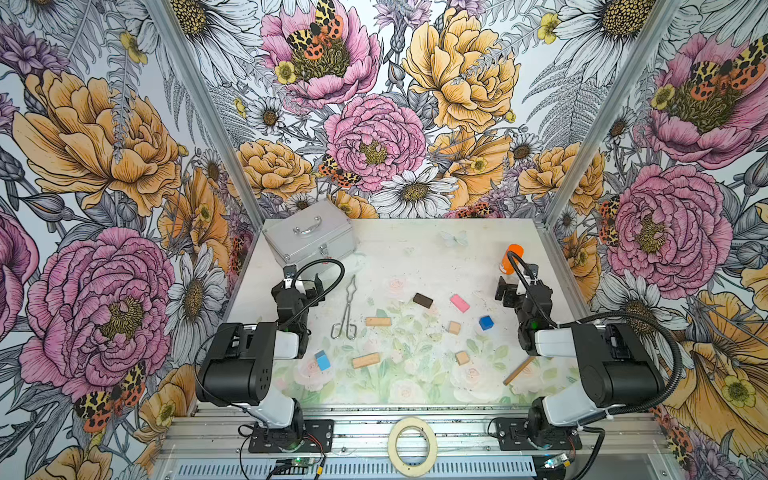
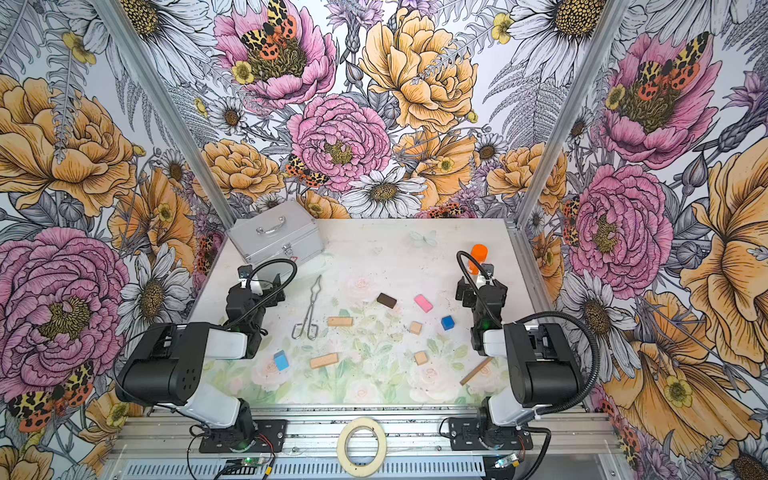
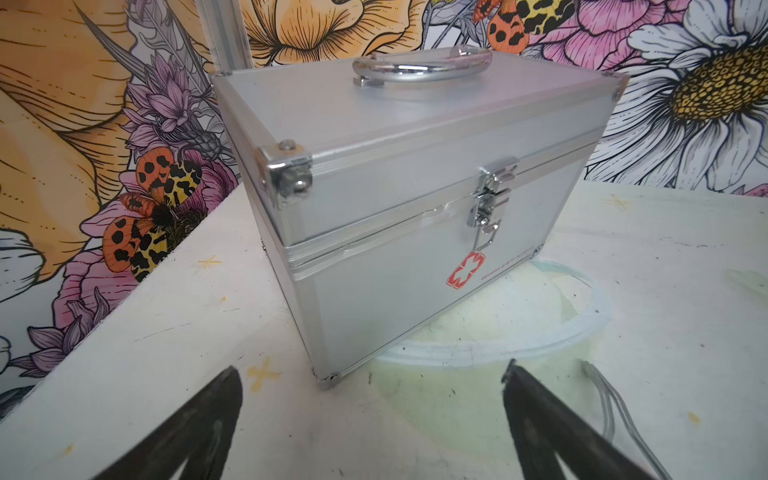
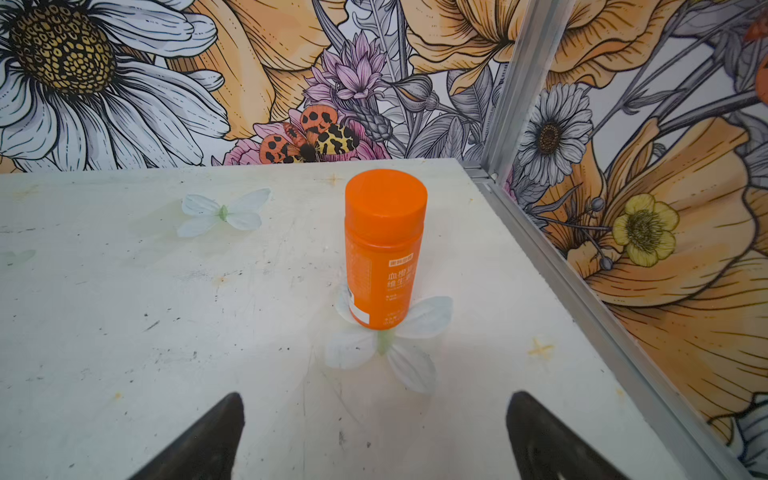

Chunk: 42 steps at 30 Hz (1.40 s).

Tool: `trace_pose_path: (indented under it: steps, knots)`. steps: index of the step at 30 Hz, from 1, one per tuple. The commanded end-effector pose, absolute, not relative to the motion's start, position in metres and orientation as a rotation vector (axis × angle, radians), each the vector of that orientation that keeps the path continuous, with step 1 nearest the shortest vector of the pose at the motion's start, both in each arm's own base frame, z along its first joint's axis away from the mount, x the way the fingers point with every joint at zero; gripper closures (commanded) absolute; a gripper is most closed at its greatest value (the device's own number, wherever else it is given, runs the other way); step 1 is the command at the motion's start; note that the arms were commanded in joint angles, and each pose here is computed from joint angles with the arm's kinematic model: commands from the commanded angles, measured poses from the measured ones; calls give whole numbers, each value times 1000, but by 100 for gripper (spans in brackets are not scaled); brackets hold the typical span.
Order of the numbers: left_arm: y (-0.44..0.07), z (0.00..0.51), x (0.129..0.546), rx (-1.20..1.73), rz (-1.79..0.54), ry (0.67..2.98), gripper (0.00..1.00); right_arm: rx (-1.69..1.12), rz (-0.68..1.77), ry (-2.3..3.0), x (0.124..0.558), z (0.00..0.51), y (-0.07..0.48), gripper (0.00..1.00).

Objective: Build the wood block tower

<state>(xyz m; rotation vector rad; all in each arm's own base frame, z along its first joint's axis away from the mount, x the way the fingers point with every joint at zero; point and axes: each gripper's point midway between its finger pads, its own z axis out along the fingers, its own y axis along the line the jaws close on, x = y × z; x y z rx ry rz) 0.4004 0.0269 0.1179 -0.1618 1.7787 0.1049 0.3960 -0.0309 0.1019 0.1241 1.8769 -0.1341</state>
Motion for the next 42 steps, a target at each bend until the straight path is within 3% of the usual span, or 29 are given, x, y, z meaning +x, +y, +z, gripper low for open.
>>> trace_pose_path:
  steps: [1,42]
  knots:
    - [23,130,405,-149,82,1747,1,135,-139,1840,401,113,-31,0]
    - [23,131,405,-147,85,1745,1,134,-136,1841,400,112,-31,4]
